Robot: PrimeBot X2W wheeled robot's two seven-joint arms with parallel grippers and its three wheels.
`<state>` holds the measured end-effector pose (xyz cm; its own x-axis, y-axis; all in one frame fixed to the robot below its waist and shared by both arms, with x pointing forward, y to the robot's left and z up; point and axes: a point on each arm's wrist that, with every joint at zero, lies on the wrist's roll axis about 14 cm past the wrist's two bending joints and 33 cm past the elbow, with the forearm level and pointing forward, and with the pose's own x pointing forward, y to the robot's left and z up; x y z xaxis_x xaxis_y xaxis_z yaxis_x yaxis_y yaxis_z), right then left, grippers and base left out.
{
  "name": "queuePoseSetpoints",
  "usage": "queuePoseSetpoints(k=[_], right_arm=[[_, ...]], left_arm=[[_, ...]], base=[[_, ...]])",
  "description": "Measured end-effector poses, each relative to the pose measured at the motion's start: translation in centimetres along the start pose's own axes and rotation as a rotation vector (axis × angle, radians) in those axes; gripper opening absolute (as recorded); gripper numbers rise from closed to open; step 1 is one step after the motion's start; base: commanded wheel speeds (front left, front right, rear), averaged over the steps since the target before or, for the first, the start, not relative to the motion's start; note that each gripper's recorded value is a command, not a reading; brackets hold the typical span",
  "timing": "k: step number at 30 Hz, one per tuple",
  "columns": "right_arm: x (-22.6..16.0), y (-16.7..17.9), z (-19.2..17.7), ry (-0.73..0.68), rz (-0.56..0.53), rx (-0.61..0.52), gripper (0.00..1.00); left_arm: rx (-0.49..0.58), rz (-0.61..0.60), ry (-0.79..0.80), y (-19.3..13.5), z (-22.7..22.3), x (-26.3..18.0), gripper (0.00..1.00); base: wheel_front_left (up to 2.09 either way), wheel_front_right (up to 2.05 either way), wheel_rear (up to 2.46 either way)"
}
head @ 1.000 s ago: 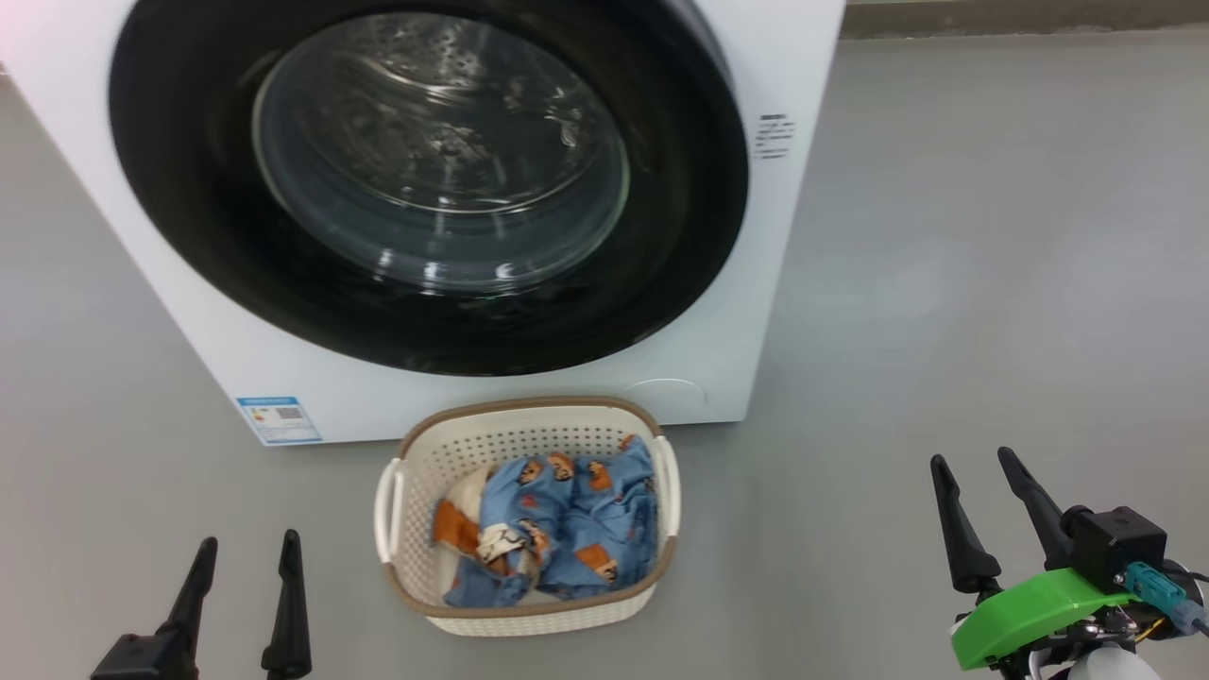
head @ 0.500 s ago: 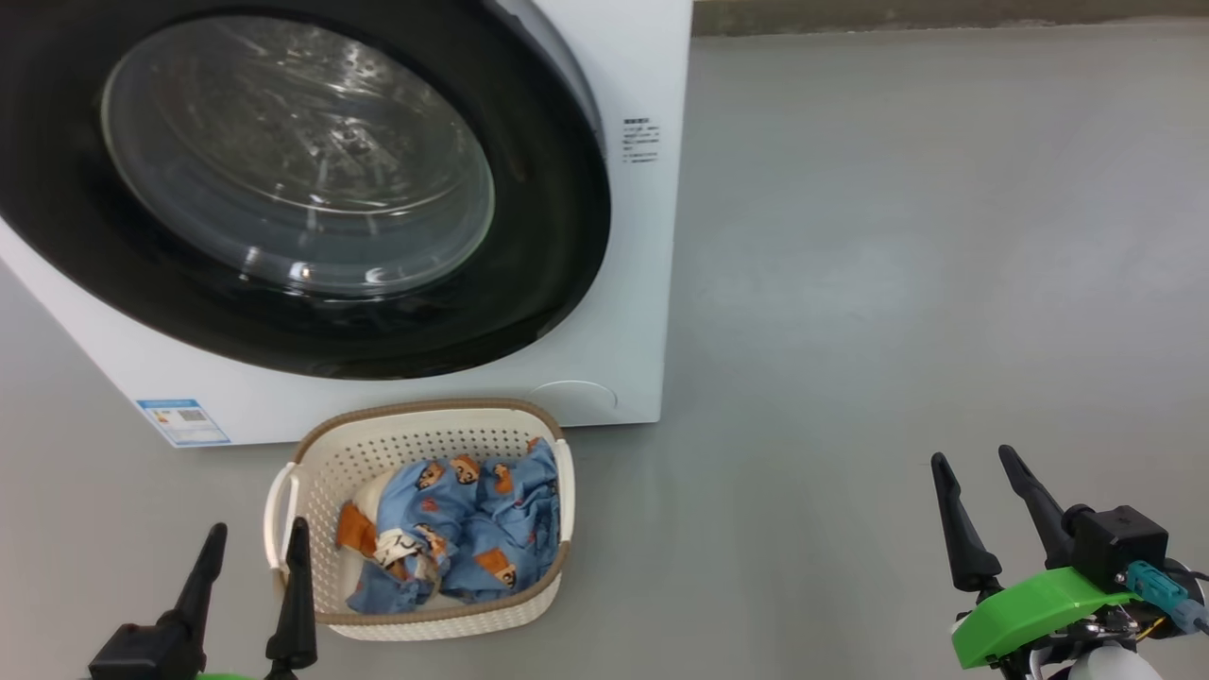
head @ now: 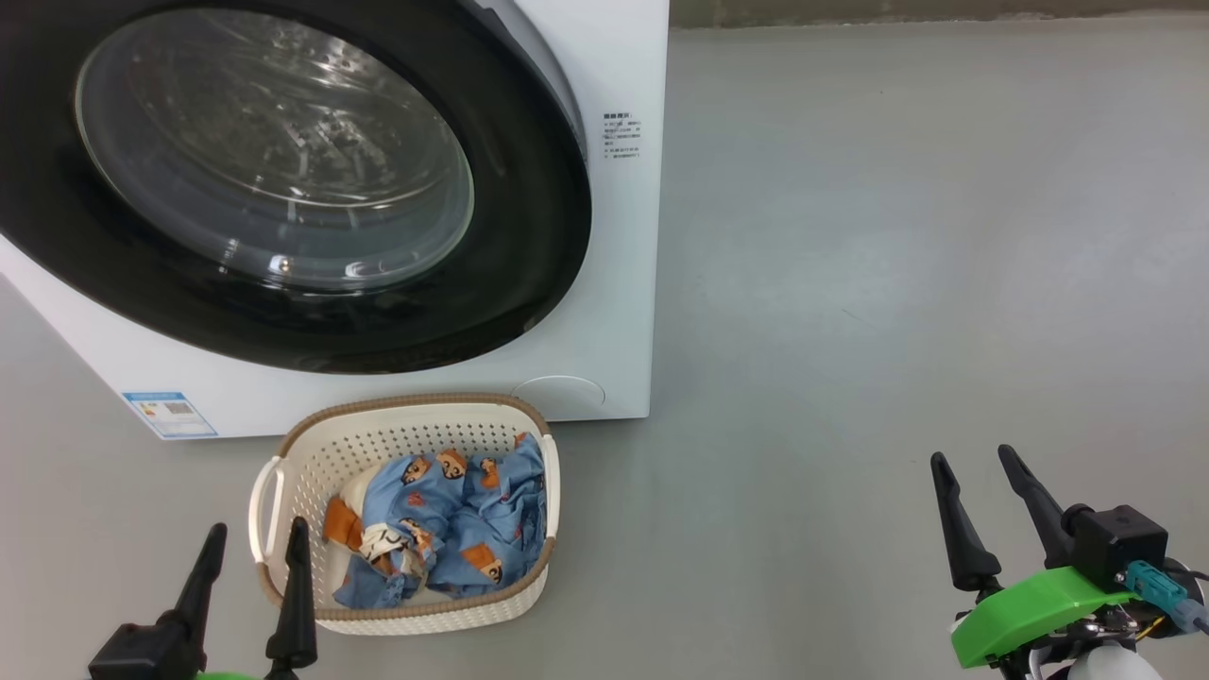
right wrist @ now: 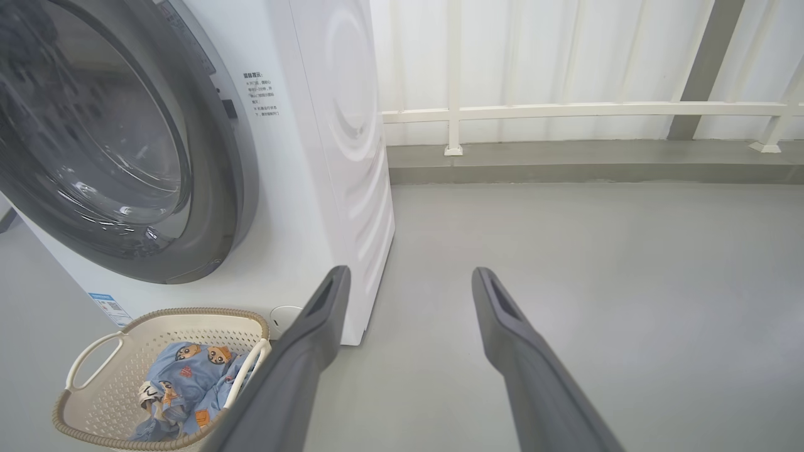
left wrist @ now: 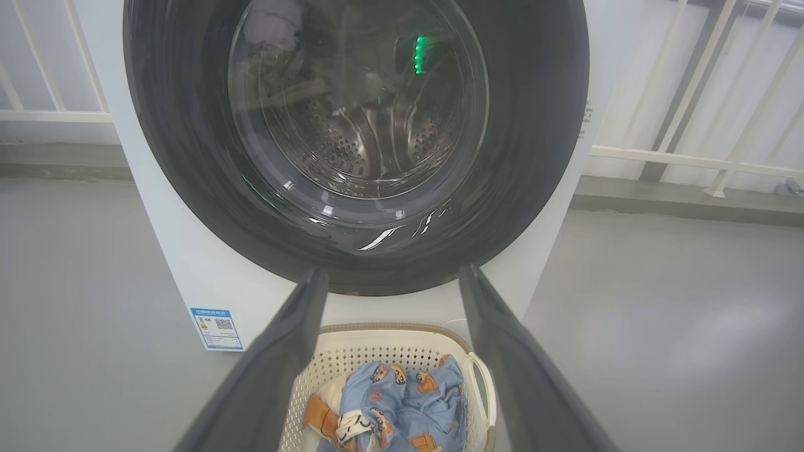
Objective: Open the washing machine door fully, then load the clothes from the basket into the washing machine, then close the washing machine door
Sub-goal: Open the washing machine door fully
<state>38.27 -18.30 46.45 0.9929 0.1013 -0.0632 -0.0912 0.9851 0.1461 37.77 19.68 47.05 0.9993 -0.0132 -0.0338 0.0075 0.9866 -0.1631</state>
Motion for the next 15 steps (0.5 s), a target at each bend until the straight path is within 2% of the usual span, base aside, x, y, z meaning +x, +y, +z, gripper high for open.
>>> queuePoseSetpoints(k=[6, 7, 8, 9, 11, 12, 15], right_arm=[[0.6, 0.3, 0.4, -0.01, 0.008, 0.003, 1.0], [0.8, 0.4, 0.5, -0.015, 0.01, 0.01, 0.81], [1.0, 0.5, 0.6, -0.018, 0.008, 0.028, 0.53], [1.1, 0.6, 0.6, -0.022, 0.008, 0.045, 0.35], [1.5, 0.9, 0.8, -0.031, 0.006, 0.08, 0.1], [1.6, 1.0, 0.9, -0.035, 0.001, 0.115, 0.0], [2.5, 1.2, 1.7, -0.067, -0.01, 0.217, 0.0]], left_arm=[[-0.008, 0.005, 0.006, 0.1, -0.2, -0.1, 1.0], [-0.008, 0.005, 0.007, 0.1, -0.3, -0.1, 1.0], [-0.009, 0.007, 0.009, 0.2, -0.3, -0.1, 1.0], [-0.01, 0.009, 0.01, 0.2, -0.4, -0.1, 1.0], [-0.014, 0.013, 0.013, 0.3, -0.5, -0.1, 1.0], [-0.021, 0.015, 0.014, 0.3, -0.6, -0.2, 1.0], [-0.034, 0.018, 0.021, 0.2, -0.9, -0.2, 1.0]], base=[[0.0, 0.0, 0.0], [0.0, 0.0, 0.0], [0.0, 0.0, 0.0], [0.0, 0.0, 0.0], [0.0, 0.0, 0.0], [0.0, 0.0, 0.0], [0.0, 0.0, 0.0]])
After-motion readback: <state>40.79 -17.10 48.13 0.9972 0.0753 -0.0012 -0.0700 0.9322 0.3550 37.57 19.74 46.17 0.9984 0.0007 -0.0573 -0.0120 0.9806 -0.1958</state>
